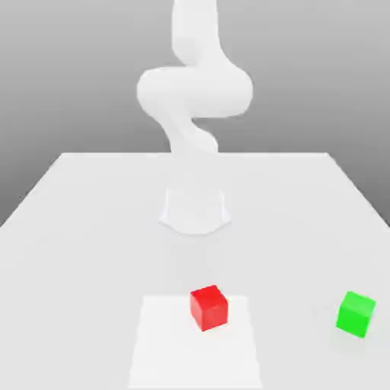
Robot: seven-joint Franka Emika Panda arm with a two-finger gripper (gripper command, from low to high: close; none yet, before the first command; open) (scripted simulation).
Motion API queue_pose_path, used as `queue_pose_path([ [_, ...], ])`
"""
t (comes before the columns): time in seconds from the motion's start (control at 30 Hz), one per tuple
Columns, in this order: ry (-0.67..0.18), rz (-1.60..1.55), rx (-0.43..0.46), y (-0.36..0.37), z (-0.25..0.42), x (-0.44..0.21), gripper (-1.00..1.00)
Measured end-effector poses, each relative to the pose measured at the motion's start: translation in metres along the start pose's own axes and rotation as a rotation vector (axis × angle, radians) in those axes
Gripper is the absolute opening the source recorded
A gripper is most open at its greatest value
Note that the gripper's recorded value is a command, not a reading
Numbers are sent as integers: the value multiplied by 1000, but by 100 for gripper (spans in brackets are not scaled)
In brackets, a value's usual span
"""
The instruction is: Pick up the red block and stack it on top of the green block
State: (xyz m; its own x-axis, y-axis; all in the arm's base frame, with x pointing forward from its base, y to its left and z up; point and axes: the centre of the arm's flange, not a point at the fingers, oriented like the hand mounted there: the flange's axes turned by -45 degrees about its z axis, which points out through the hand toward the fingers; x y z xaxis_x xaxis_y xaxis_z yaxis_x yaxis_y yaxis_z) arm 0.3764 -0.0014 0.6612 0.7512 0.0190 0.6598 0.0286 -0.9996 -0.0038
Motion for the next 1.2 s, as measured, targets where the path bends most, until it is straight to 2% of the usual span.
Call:
queue_pose_path([
  [0.3, -334, -161, 79, -11, 206, -105, 0],
  [0.6, -688, -366, 135, -25, 328, -298, 0],
  [0.8, -710, -381, 138, -25, 369, -343, 0],
  [0.83, -711, -380, 138, -25, 375, -349, -100],
  [1.03, -712, -379, 138, -25, 378, -353, -100],
  [1.2, -710, -382, 138, -25, 355, -329, -100],
])
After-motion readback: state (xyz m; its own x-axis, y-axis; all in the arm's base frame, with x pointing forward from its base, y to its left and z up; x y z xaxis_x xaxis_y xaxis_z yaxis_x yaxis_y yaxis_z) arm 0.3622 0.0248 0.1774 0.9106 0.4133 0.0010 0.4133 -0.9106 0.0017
